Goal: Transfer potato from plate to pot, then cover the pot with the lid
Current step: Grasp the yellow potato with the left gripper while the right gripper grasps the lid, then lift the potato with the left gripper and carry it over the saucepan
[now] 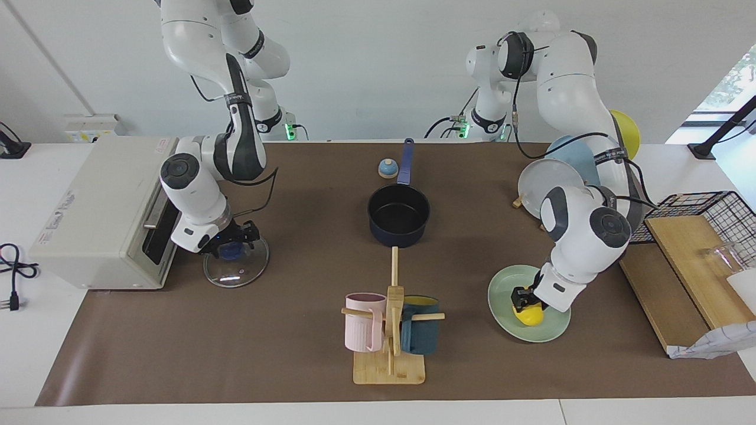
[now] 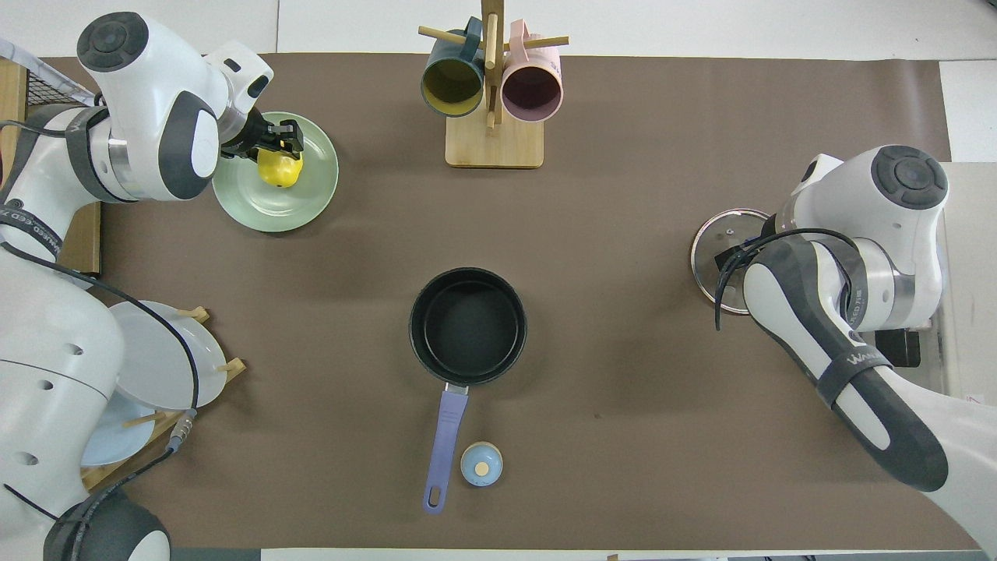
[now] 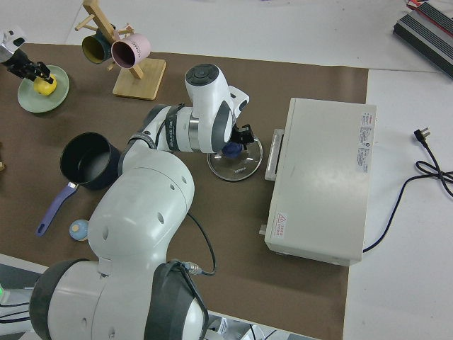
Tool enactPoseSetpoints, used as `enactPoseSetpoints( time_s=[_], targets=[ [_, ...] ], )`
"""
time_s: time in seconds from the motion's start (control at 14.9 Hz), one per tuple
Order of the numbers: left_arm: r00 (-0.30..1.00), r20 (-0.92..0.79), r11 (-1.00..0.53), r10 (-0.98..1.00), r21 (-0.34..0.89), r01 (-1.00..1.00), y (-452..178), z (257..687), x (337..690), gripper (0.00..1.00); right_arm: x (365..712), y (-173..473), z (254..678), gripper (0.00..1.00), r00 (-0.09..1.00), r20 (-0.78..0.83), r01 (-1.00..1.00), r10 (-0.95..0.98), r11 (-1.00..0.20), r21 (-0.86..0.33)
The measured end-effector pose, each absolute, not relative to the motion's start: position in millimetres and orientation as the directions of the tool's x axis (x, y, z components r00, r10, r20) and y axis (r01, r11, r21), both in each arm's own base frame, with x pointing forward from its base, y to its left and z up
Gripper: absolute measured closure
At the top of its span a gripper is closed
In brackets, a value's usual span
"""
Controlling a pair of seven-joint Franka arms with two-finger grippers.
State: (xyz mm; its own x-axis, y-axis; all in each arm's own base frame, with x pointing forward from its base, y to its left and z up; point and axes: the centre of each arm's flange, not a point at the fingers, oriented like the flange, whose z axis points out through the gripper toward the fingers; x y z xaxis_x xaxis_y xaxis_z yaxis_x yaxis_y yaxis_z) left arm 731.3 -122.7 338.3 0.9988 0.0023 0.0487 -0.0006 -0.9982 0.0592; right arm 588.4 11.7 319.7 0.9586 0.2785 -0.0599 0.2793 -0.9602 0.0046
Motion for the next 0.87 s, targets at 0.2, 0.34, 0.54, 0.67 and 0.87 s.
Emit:
enactPoseSetpoints(
  time_s=[0.2, 0.34, 0.54, 0.67, 0.87],
  targets=[
    [0.997, 0.056, -0.995, 0.055, 0.087, 0.05, -122.8, 402.1, 720.4, 0.4, 588.4, 10.1, 319.7, 0.08, 0.957, -0.06, 0.284, 0.284, -0.959, 0.004],
    [0.993, 0.03, -0.989, 0.111, 0.103, 0.108, -126.8, 478.9, 691.3, 0.4, 588.4, 9.2, 319.7, 0.24, 0.953, -0.06, 0.298, 0.297, -0.955, 0.004],
    [0.989, 0.002, -0.982, 0.151, 0.115, 0.15, -168.2, 556.7, 623.3, 0.4, 588.4, 8.8, 319.9, 0.33, 0.952, -0.059, 0.302, 0.302, -0.953, 0.003],
    [0.988, -0.01, -0.981, 0.155, 0.119, 0.155, -216.4, 557.0, 574.1, 0.4, 588.4, 8.8, 320.0, 0.33, 0.951, -0.06, 0.303, 0.302, -0.953, 0.003],
    [0.987, 0.038, -0.976, 0.154, 0.163, 0.146, -301.4, 509.2, 502.1, 0.4, 588.7, 10.8, 324.3, 0.33, 0.949, -0.078, 0.306, 0.305, -0.952, -0.002]
  ],
)
